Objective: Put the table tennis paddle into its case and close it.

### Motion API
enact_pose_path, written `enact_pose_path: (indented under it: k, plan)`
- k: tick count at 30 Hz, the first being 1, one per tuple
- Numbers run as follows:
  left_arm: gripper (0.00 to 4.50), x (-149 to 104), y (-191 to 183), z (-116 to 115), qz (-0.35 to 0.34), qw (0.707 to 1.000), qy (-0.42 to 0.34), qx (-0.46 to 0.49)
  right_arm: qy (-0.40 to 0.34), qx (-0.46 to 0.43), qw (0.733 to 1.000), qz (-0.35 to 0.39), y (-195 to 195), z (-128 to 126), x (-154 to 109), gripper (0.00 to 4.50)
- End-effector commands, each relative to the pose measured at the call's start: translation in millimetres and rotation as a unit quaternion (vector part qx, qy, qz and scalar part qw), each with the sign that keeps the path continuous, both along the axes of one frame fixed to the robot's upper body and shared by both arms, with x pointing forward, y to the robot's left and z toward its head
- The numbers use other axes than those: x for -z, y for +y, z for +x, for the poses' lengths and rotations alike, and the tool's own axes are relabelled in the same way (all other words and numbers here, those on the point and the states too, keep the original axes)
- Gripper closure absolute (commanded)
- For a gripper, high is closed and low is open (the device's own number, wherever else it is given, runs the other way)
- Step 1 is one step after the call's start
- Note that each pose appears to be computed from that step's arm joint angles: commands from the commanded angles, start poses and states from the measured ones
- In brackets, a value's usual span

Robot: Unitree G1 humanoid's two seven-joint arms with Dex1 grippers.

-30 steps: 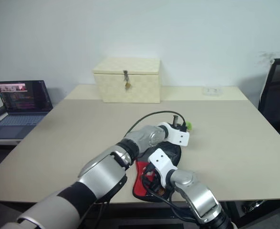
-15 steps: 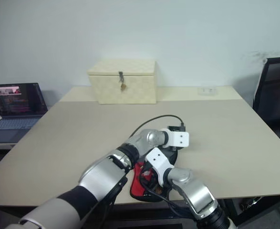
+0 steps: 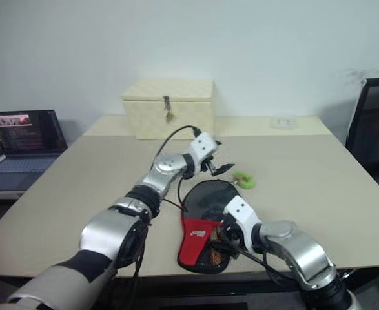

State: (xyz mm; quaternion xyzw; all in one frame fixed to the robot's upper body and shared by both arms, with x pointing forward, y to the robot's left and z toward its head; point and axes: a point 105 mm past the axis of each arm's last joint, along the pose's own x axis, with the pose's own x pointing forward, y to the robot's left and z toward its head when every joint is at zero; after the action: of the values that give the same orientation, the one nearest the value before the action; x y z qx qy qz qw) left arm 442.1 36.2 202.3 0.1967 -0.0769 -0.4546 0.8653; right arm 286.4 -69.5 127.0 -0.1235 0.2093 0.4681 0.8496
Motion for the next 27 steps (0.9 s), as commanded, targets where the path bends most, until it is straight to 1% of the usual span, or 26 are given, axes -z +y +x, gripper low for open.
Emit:
enact_pose_path:
  k: [1,3,5,8,11,14,21,23,27]
  plan:
    - [0.01,12.9,15.4,-14.2,-0.052,0.995,0.057,0.062,-0.045,-0.032,0.998,0.037,-6.1,-5.7,-43.3,0.0]
    - [0.01,27.1,20.8,-21.0,-0.044,0.993,0.077,0.08,-0.055,-0.038,0.997,0.039,-12.3,-6.6,-51.9,0.0]
    - [0.01,42.5,25.9,-27.6,-0.049,0.989,0.109,0.092,-0.074,-0.019,0.997,0.016,-29.3,3.2,-56.4,0.0]
    - [0.01,61.8,30.1,-31.5,-0.032,0.987,0.131,0.084,-0.121,0.028,0.991,-0.051,-54.1,30.0,-52.7,0.0]
    - [0.01,70.2,30.2,-32.4,-0.026,0.987,0.14,0.077,-0.158,0.052,0.982,-0.089,-64.0,51.3,-50.0,0.0]
    - [0.01,80.9,28.0,-33.8,-0.013,0.986,0.148,0.07,-0.21,0.08,0.966,-0.13,-73.0,86.2,-50.3,0.0]
    - [0.01,89.1,24.1,-38.6,0.0,0.985,0.152,0.078,-0.278,0.093,0.936,-0.192,-73.2,140.1,-38.6,0.0]
    - [0.01,88.8,23.9,-39.0,0.0,0.985,0.152,0.079,-0.291,0.094,0.928,-0.214,-73.2,150.2,-33.3,0.0]
    - [0.01,88.0,24.7,-39.7,0.001,0.985,0.15,0.08,-0.301,0.081,0.922,-0.232,-64.8,161.7,-24.0,0.0]
